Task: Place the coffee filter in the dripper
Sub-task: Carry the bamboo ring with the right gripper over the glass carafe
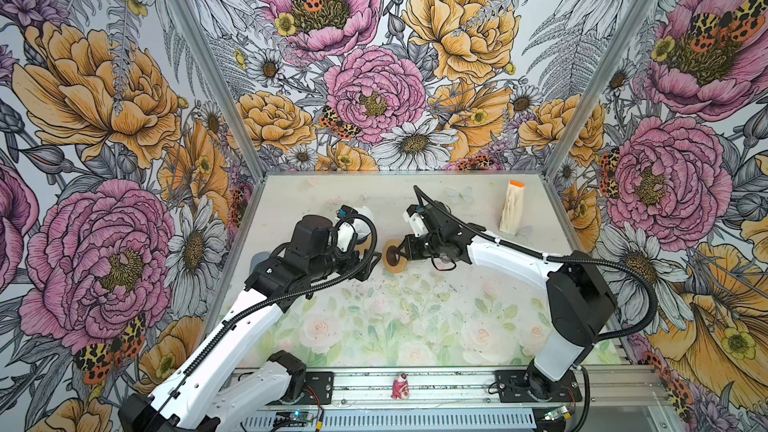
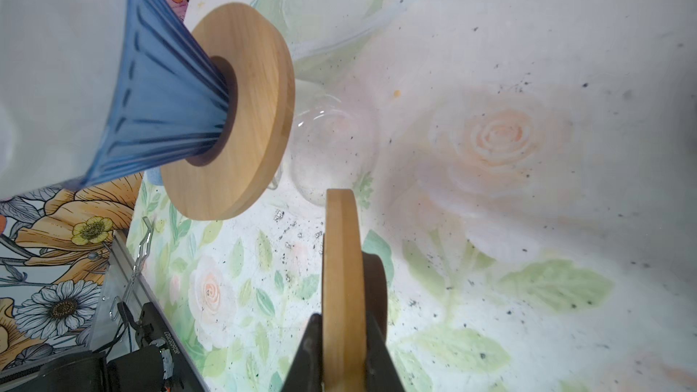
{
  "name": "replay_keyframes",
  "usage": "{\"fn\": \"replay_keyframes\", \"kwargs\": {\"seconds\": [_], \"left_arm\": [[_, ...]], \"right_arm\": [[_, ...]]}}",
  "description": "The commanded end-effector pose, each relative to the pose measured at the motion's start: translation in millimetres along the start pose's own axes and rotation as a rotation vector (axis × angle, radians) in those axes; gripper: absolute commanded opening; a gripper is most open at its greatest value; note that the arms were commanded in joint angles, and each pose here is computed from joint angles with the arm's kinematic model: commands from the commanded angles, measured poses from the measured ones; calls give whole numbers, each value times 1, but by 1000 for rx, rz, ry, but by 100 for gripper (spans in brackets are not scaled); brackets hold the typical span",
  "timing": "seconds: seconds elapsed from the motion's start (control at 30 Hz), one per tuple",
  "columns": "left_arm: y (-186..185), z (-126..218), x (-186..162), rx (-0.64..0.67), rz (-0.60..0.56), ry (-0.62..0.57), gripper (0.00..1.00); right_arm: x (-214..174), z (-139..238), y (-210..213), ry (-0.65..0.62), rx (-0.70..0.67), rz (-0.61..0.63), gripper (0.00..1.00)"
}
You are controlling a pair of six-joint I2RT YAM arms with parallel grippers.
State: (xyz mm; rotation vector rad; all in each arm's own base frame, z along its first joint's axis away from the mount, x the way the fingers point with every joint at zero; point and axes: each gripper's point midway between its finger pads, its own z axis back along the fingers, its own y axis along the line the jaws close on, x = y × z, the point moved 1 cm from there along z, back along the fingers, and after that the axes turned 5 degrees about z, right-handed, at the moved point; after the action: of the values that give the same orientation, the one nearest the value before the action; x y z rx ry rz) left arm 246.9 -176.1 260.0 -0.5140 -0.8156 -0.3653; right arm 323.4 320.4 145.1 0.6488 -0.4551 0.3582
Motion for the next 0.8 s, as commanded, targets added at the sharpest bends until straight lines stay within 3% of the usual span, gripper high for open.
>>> {"fn": "replay_keyframes", "kwargs": {"seconds": [0.0, 0.47, 0.77], "left_arm": [[-9, 4, 29, -20, -30, -84, 99], [-25, -20, 83, -82, -59, -160, 99], [-27, -49, 107, -85, -74, -159, 99]], "right_arm": [[32, 29, 10, -115, 10, 59, 0], [80, 101, -33, -299, -32, -6, 0], [105, 121, -74, -370, -28, -96, 0]]}}
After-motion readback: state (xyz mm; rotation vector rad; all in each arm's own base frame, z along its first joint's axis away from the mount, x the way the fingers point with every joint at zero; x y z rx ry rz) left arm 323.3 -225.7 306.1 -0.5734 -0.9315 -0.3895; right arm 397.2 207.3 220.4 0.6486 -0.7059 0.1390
